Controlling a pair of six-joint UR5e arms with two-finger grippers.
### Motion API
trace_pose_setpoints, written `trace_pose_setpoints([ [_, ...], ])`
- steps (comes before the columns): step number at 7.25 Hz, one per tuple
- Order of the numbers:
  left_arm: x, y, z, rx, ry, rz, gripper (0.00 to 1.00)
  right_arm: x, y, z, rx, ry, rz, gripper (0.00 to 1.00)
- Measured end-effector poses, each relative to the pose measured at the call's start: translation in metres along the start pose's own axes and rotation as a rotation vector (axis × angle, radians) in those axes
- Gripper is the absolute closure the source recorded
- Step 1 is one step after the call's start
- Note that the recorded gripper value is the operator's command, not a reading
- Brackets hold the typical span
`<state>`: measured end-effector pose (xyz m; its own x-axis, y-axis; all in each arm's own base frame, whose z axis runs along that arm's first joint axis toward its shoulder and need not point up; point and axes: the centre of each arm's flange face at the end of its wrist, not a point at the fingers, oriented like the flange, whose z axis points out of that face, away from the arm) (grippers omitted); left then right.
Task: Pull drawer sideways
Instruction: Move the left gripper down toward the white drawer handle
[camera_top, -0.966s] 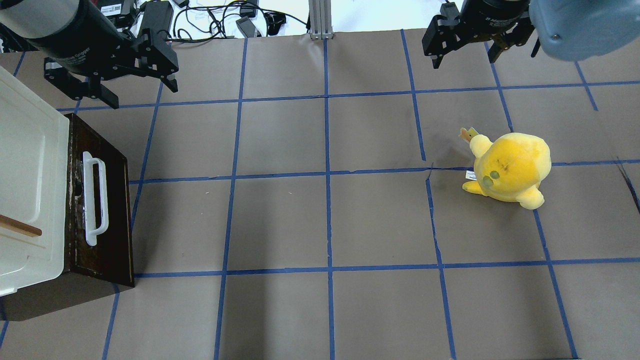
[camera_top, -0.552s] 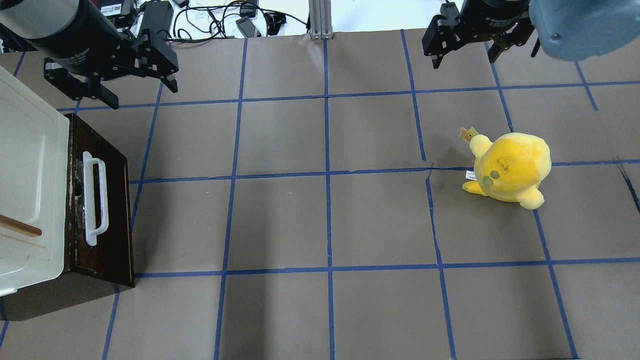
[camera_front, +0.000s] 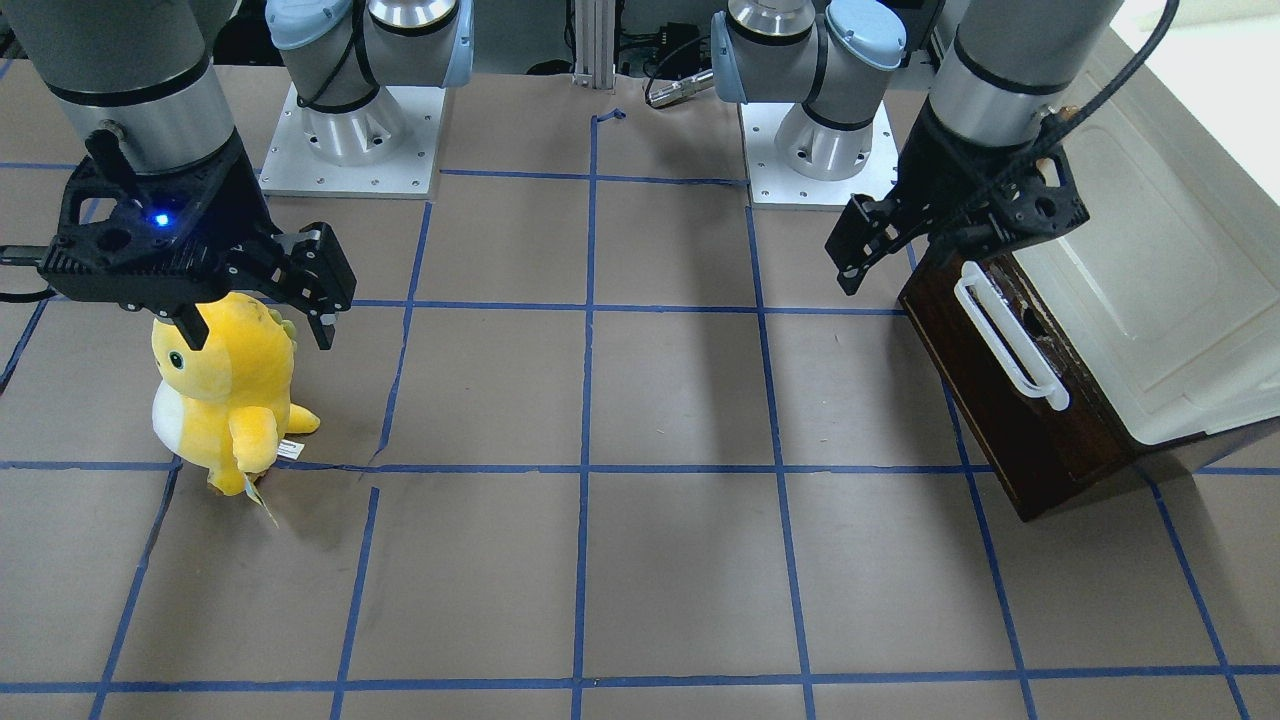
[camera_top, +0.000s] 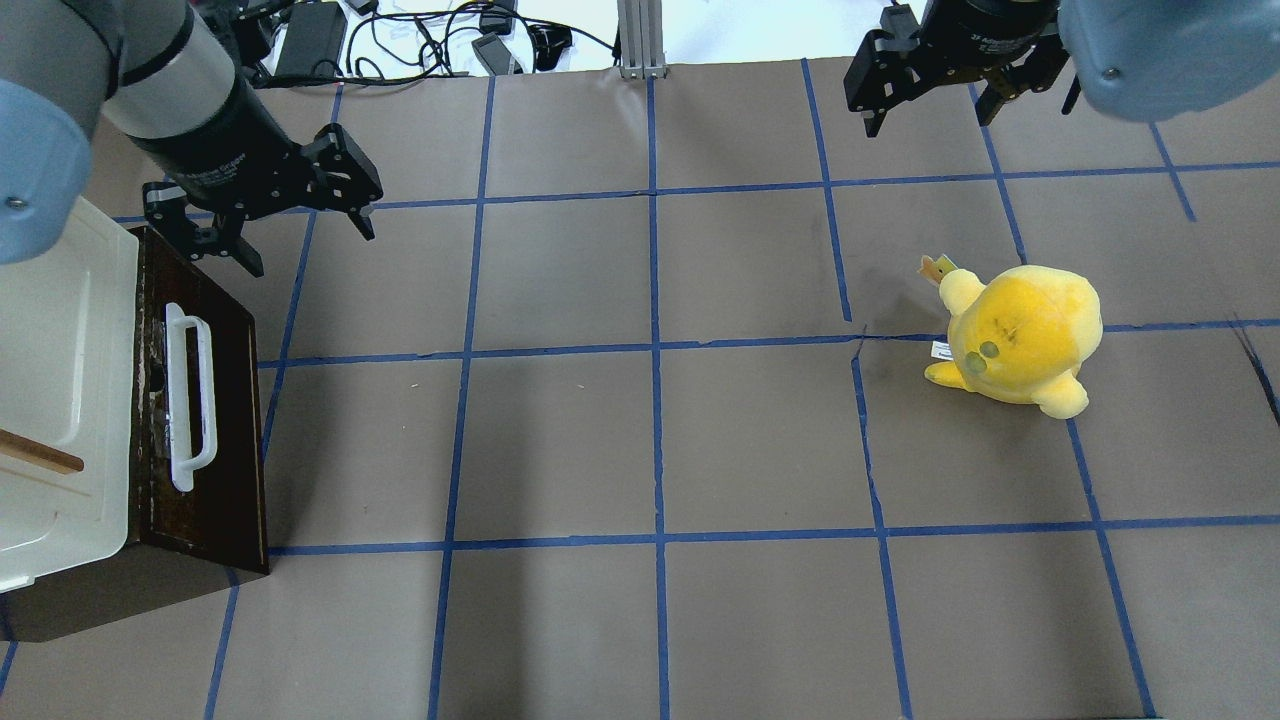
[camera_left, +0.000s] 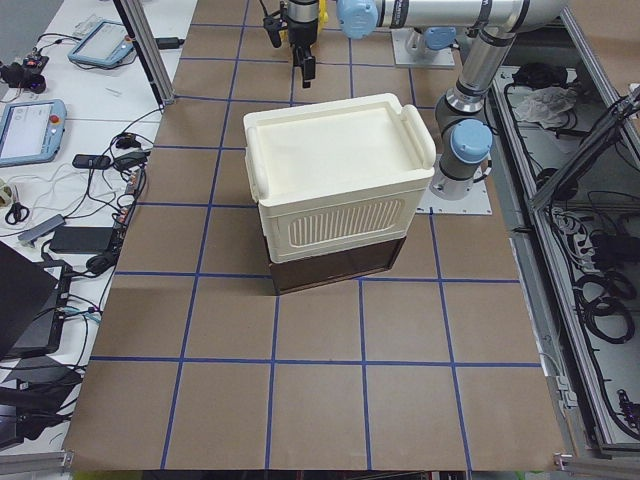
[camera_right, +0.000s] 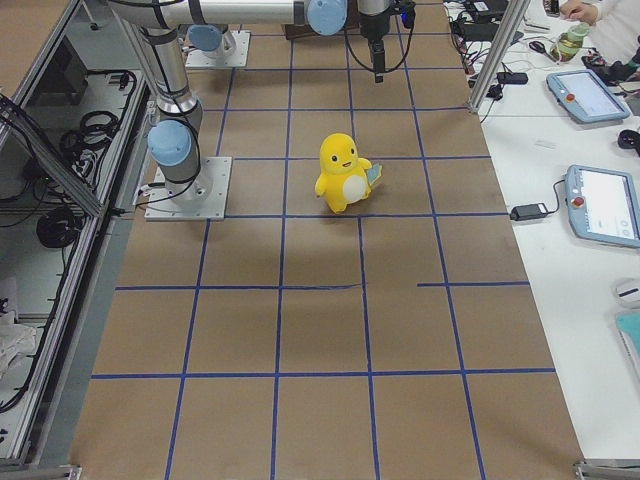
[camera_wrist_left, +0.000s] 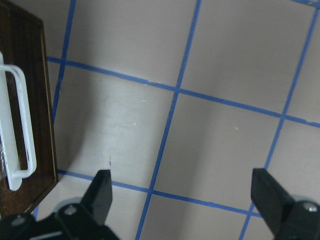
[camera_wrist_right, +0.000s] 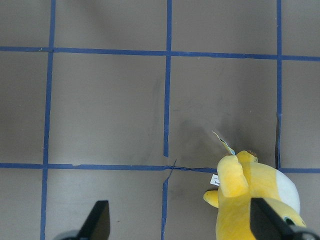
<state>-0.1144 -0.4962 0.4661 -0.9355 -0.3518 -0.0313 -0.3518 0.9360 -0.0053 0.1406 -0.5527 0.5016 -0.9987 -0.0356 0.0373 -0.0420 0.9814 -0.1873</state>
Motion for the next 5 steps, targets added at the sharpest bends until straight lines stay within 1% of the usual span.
trace_pose_setpoints([
  [1, 0.014, -0.003, 0.024, -0.027, -0.062, -0.001, 0.00, 0.000, 0.000, 0.000, 0.000, 0.000, 0.000, 0.00],
  [2, 0.024, -0.006, 0.054, -0.056, -0.145, -0.009, 0.00, 0.000, 0.000, 0.000, 0.000, -0.001, 0.000, 0.00],
  [4, 0.027, -0.011, 0.120, -0.118, -0.340, -0.064, 0.00, 0.000, 0.000, 0.000, 0.000, 0.000, 0.000, 0.00],
  [5, 0.027, -0.011, 0.145, -0.141, -0.451, -0.062, 0.00, 0.000, 0.000, 0.000, 0.000, 0.000, 0.000, 0.00],
])
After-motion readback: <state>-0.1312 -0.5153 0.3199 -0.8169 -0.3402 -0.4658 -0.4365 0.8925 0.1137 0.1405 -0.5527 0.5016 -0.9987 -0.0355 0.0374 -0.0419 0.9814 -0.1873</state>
